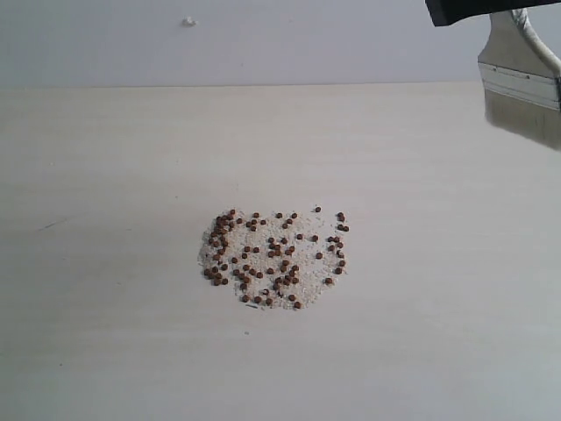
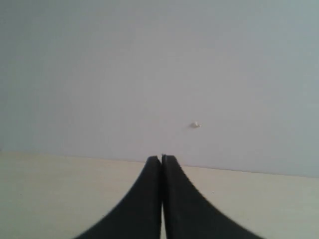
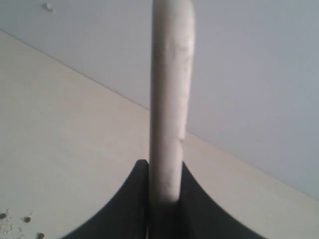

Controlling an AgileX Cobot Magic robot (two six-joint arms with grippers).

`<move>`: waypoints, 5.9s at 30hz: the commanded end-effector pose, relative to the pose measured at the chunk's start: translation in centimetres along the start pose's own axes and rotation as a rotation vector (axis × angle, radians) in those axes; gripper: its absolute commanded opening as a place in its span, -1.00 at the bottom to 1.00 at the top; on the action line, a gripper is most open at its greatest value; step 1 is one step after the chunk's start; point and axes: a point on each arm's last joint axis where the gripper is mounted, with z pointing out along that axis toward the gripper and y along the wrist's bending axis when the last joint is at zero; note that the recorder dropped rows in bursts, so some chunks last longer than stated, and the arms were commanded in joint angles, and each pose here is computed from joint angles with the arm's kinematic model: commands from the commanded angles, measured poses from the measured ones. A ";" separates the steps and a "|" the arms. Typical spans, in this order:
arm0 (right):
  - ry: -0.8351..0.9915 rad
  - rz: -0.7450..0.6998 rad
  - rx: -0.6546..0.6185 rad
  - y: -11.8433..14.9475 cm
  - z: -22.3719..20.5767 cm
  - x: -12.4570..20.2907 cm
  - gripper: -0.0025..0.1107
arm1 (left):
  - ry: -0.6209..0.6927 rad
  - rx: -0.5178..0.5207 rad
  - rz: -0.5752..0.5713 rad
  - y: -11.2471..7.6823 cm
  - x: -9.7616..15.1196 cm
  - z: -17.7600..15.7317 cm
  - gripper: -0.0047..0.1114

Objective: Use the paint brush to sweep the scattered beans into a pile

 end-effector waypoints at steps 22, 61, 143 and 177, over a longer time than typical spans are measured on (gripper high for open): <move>-0.264 0.159 0.021 4.1 -3.1 6.8 -0.96 | 0.187 -0.060 -0.028 0.5 1.8 -2.2 -0.92; -0.558 0.087 0.154 -3.6 0.7 7.6 -0.96 | 0.187 -0.059 -0.016 0.5 1.8 -2.2 -0.92; -0.121 0.098 -0.019 19.1 14.6 13.0 -0.96 | 0.187 -0.059 -0.016 0.5 1.8 -2.2 -0.92; 0.183 -0.003 0.209 19.7 11.1 11.3 -0.96 | 0.187 -0.058 -0.013 0.5 1.8 -2.2 -0.92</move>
